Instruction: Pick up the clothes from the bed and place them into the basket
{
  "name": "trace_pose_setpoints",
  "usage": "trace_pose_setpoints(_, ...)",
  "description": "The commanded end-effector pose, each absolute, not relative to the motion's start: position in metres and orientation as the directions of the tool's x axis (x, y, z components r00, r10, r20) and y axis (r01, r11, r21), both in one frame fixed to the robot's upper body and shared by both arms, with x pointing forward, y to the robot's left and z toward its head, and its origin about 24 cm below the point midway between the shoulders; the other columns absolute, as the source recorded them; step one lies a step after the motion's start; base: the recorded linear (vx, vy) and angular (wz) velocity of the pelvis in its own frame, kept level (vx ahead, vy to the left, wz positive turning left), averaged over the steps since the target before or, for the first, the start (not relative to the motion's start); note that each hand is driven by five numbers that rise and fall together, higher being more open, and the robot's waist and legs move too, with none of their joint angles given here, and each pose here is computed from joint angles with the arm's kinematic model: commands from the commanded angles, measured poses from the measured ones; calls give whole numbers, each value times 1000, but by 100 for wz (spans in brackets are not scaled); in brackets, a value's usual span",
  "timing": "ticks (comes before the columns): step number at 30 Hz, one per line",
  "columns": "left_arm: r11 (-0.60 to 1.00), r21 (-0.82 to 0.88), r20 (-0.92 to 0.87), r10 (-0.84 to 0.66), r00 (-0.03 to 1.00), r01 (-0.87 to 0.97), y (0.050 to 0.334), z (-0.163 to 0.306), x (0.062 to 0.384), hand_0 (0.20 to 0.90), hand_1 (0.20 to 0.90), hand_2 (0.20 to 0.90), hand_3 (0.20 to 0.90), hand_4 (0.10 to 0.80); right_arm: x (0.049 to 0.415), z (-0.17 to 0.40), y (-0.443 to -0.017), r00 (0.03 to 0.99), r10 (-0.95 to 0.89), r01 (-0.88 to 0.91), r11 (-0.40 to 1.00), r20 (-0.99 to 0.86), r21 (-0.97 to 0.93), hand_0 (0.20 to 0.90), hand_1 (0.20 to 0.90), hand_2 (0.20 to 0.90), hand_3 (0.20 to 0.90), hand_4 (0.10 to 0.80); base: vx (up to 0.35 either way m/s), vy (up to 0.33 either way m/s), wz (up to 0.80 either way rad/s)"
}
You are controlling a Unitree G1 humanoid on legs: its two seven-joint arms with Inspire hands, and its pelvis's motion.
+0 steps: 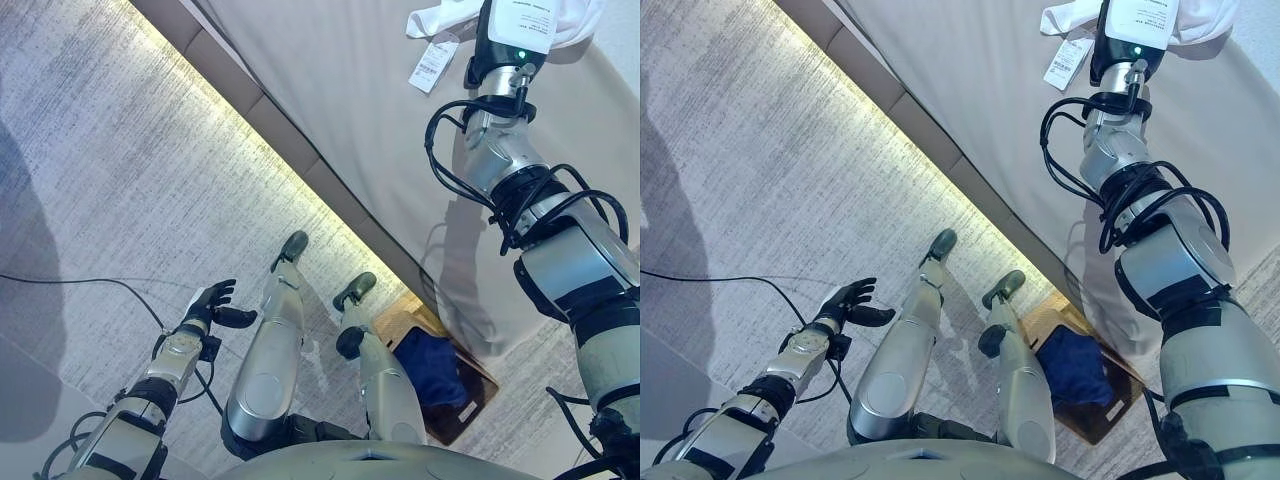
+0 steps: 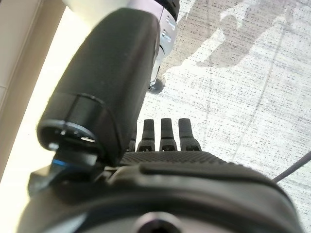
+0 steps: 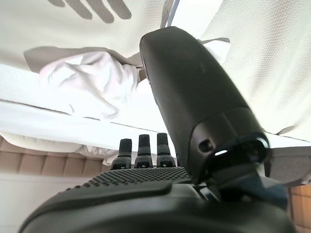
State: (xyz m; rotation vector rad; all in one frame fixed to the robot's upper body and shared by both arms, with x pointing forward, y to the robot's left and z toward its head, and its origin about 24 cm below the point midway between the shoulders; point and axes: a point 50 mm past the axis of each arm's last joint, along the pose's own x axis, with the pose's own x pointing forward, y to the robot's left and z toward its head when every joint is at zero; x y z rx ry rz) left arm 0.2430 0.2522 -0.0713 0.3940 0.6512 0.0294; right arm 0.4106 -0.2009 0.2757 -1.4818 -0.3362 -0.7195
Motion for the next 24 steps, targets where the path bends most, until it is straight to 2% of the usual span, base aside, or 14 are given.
trace_pose_setpoints(1, 925, 373, -618, 193, 762, 68, 271, -81, 212, 900, 900, 900, 900, 800, 397, 350, -204, 638, -174, 721, -206, 750, -661, 900, 900, 900, 900, 800, 0, 0, 0)
trace_pose_setpoints(7, 931, 362, -609, 189, 771, 57, 274, -80, 209, 900, 900, 900, 900, 800, 402, 346, -215, 742, -244, 596, -186, 624, -781, 900, 900, 900, 900, 800, 10, 0, 1)
trace_pose_setpoints(9, 934, 355, -606, 190, 773, 49, 275, -80, 207, 900, 900, 900, 900, 800, 403, 345, -217, 750, -260, 581, -178, 608, -794, 900, 900, 900, 900, 800, 18, 6, 9)
trace_pose_setpoints(19, 959, 282, -583, 168, 795, 5, 272, -82, 195, 900, 900, 900, 900, 800, 395, 371, -228, 685, -317, 604, -257, 656, -755, 900, 900, 900, 900, 800, -15, 25, 2)
trace_pose_setpoints(21, 961, 276, -580, 160, 799, 8, 273, -82, 192, 900, 900, 900, 900, 800, 392, 378, -232, 677, -332, 608, -252, 657, -753, 705, 705, 705, 672, 572, 0, 0, 0)
trace_pose_setpoints(24, 964, 266, -571, 151, 807, 8, 273, -81, 191, 900, 900, 900, 900, 800, 390, 383, -237, 673, -341, 611, -243, 656, -753, 300, 300, 300, 200, 100, -27, 23, 7)
